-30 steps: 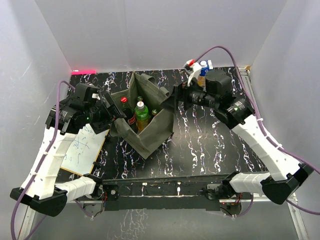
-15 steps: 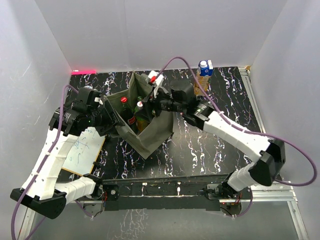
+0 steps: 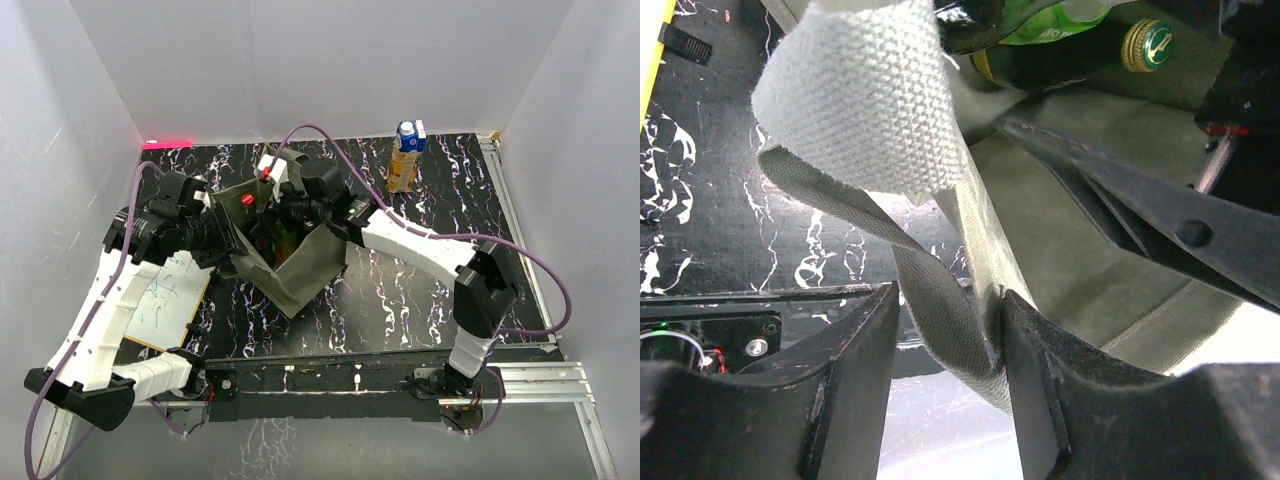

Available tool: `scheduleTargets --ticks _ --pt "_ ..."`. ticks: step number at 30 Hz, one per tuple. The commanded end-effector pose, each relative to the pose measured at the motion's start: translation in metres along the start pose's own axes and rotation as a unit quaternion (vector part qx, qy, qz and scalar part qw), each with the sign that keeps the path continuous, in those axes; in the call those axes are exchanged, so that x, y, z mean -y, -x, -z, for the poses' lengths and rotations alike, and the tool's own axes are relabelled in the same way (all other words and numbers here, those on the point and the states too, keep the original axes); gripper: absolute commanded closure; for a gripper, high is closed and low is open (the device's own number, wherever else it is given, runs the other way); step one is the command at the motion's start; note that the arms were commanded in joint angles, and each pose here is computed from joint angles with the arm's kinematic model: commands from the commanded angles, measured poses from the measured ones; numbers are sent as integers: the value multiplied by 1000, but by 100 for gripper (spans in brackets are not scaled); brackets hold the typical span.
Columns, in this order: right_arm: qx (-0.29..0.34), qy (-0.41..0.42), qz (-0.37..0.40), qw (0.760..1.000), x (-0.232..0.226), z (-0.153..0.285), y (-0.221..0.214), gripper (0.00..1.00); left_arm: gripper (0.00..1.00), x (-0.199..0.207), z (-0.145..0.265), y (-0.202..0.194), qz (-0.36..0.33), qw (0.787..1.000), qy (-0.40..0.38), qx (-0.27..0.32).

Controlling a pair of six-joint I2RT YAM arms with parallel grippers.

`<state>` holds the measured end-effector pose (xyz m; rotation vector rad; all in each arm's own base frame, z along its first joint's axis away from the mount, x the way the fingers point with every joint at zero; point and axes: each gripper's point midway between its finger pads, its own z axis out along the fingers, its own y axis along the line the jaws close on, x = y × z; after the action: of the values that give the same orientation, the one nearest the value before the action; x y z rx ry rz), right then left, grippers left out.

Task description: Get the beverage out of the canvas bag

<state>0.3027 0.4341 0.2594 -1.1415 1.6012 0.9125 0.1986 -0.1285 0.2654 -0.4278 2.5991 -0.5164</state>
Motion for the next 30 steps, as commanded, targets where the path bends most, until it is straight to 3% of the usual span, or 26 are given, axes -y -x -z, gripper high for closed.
scheduleTargets --ticks 1,8,19,26,30 --pt "50 1 55 997 3 -16 34 30 58 -4 4 -2 -34 999 12 -13" --pt "60 -17 38 997 14 -37 32 36 59 -9 7 0 -41 999 29 -15" --pt "70 -44 35 996 26 -52 25 35 59 -5 2 3 -56 998 28 -23" --pt "68 -48 30 996 27 -55 29 65 59 -8 4 0 -56 997 33 -29" --pt "88 -40 35 995 18 -53 52 84 59 -9 3 -1 -51 998 33 -29"
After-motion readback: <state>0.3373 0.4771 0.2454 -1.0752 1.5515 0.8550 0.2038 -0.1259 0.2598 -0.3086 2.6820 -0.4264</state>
